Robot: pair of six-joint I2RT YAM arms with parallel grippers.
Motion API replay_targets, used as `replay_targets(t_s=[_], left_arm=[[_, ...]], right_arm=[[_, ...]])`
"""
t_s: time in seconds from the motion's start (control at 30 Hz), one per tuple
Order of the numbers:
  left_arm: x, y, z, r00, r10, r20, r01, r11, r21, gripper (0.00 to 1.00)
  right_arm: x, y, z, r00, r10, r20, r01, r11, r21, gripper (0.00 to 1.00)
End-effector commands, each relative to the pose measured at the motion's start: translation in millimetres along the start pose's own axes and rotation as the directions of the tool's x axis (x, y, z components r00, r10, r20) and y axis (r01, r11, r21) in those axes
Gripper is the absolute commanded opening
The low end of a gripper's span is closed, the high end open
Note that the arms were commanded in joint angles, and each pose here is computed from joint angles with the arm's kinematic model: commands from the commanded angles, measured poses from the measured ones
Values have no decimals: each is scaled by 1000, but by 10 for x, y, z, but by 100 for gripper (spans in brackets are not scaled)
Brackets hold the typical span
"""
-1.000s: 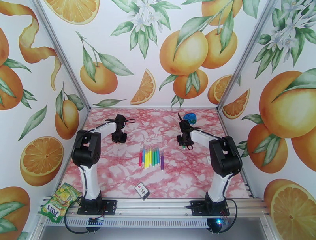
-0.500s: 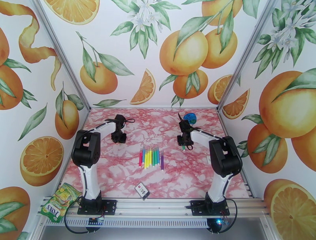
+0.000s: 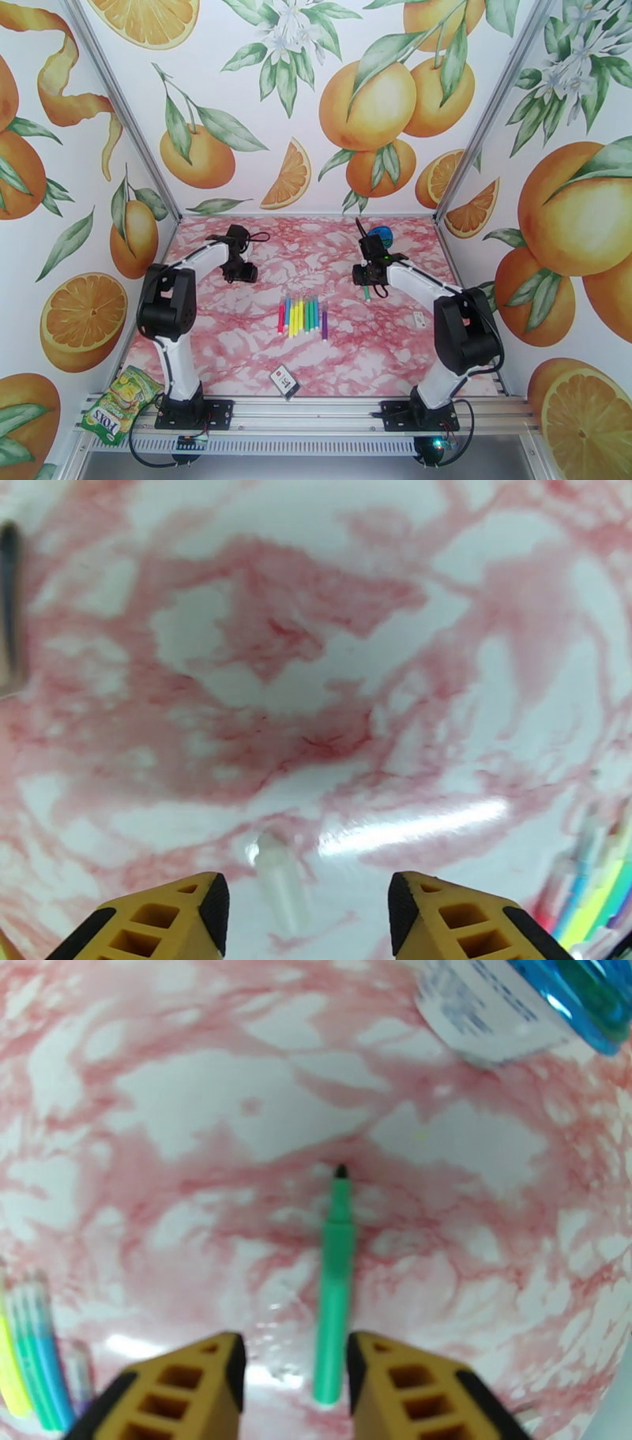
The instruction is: Open the pen caps
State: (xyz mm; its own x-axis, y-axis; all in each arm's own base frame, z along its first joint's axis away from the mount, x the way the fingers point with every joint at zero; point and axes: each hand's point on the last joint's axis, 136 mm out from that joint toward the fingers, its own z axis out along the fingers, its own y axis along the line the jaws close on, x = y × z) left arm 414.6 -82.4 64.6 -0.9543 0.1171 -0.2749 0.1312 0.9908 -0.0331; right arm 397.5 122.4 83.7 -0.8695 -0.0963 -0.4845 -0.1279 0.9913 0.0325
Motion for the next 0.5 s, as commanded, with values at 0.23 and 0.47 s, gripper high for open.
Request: replay_targets(t_s=[0.23,0.47], left_arm=[[-266,-275,-596,965,21,261,-64,986,156,68],[-333,-507,-813,921,-29,387,-93,951,293,72]], right_arm=[[141,616,-301,997,-79,-3,77,980,-184,46],[426,898,-320,987,-138,-76,121,973,-197,48]])
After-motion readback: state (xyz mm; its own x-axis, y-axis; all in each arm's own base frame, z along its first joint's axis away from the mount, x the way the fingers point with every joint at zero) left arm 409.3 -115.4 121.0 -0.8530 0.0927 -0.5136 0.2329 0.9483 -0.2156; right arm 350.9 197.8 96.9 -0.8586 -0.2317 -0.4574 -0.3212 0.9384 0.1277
